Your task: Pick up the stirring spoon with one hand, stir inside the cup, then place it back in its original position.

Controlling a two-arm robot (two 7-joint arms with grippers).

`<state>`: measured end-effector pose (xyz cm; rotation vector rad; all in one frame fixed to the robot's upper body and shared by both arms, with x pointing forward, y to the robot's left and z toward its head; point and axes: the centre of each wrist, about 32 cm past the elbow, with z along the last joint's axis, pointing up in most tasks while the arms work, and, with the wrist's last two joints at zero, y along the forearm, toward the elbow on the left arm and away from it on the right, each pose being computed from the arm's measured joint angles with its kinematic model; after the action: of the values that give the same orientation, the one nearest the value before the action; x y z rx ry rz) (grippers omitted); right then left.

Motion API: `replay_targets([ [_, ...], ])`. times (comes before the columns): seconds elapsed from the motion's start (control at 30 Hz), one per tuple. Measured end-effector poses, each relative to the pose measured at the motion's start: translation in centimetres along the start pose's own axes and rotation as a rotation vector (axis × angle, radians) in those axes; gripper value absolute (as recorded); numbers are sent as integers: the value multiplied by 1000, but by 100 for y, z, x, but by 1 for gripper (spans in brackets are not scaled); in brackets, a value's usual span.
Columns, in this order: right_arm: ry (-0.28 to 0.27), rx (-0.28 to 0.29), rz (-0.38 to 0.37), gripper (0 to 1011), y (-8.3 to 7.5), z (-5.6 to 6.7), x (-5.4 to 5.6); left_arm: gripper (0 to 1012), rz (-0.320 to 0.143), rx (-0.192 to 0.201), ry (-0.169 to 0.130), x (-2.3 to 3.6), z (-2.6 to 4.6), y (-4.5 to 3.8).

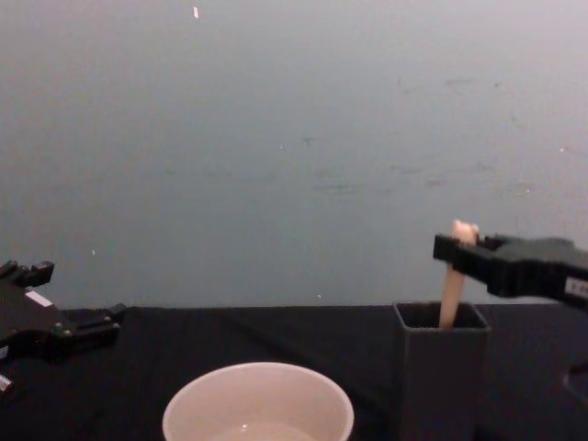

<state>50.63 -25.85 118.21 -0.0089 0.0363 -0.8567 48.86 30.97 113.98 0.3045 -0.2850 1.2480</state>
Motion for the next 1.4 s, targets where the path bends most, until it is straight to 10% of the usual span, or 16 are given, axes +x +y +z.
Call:
replay_targets([
  [0.87,-151,206,135,213,-49,630,74,1001,0,0,0,0,0,0],
  [1.4,-180,200,371,213,338,450,29,1001,0,0,0,0,0,0],
])
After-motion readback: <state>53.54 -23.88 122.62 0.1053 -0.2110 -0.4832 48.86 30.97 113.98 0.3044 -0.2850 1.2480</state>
